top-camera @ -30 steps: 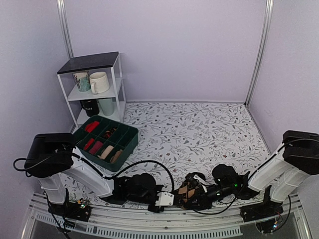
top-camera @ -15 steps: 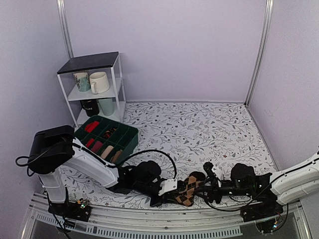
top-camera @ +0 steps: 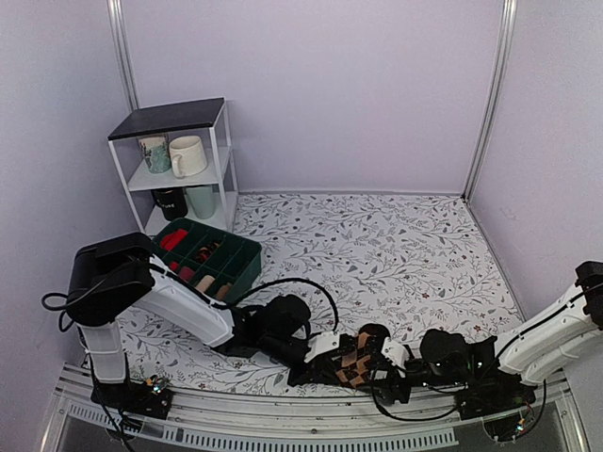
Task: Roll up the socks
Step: Roll the sock at the center of the board.
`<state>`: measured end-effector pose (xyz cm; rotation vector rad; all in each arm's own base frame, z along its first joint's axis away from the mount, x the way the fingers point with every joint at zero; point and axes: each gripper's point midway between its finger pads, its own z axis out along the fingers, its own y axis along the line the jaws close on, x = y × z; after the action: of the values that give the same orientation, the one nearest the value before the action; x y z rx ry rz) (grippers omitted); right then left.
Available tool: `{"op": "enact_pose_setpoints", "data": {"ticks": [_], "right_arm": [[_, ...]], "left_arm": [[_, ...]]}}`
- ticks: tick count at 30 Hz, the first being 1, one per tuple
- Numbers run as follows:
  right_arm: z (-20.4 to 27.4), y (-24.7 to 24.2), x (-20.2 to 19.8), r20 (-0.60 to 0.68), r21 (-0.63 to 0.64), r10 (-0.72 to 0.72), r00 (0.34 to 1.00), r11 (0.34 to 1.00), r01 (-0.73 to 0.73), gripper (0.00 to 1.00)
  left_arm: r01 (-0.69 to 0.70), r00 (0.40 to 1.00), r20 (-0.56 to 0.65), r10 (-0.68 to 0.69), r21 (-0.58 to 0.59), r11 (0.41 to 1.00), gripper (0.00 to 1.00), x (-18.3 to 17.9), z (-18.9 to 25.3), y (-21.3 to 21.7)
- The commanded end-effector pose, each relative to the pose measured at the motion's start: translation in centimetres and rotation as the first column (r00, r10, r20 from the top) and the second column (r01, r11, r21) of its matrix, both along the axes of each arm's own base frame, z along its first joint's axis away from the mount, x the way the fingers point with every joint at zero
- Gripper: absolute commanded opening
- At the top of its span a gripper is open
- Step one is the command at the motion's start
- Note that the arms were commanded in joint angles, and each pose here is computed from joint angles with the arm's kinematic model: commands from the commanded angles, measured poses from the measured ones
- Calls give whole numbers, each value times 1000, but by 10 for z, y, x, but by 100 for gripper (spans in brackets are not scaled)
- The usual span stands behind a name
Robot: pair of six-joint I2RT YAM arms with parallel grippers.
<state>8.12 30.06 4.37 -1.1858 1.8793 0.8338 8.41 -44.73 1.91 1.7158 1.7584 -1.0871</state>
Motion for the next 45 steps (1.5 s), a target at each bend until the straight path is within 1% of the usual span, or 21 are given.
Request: {"op": "enact_pose_setpoints", "data": {"ticks": [1,3,5,6,10,11,12,13,14,16,18,21,22,24,29,33,36,42,45], "right_arm": [[5,13,4,45,6,5,999,1000,-5,59],[0,15,2,39,-12,20,999,1000,-19,58],[-2,19,-2,27,-20,40,999,999,-40,53],[-5,20,-5,19,-28,51,999,998,-50,47],[-16,18,-8,-51,-73,32,998,997,-35,16],[-18,16,-9,-66,-76,26,997,997,-31,11],[-19,13,-10,-87,-75,14,996,997,-20,8],[-21,10,-10,-103,-73,0,995,997,-8,6],[-23,6,-11,-132,-72,-21,991,997,12,4],[-25,0,-12,-176,-67,-53,983,997,42,4],[-29,-7,-13,-239,-64,-92,967,995,79,4],[-34,-15,-13,-323,-53,-123,938,992,112,4],[-35,-17,-13,-353,-45,-130,926,992,122,4],[-39,-21,-13,-411,-38,-137,901,990,134,4],[-53,-22,-16,-537,-73,-145,831,989,125,4],[-62,-19,-19,-592,-93,-147,793,989,114,4],[-60,-18,-18,-604,-81,-141,784,990,115,4],[-58,-19,-18,-617,-71,-128,777,992,107,5],[-59,-18,-18,-620,-73,-121,775,993,97,5]], "left_arm": [[-3,993,-113,36,281,960,0,-16,-68,52],[-4,993,-114,38,282,959,0,-16,-68,52],[-9,993,-114,43,284,959,0,-14,-68,52],[-10,992,-115,44,284,959,0,-14,-69,51],[-34,994,-93,61,268,963,0,-8,-65,47],[-46,994,-80,68,252,967,8,-5,-61,44],[-68,995,-57,84,233,970,29,0,-57,41],[-87,995,-33,96,208,974,44,5,-51,38],[-108,994,-1,110,161,981,47,11,-37,32],[-145,987,77,140,65,987,48,19,-13,27],[-161,967,184,173,-79,984,49,25,20,22],[-92,929,331,166,-228,969,51,24,59,16],[-44,909,391,143,-252,967,52,22,66,14],[14,879,461,120,-278,961,52,20,75,8],[152,822,570,20,-254,955,54,8,70,-6],[216,827,556,-79,-185,959,54,-3,48,-10],[224,838,534,-117,-141,964,54,-7,29,-6],[213,852,502,-150,-70,975,54,-11,5,2],[205,852,502,-147,-62,977,54,-10,1,2]]}}
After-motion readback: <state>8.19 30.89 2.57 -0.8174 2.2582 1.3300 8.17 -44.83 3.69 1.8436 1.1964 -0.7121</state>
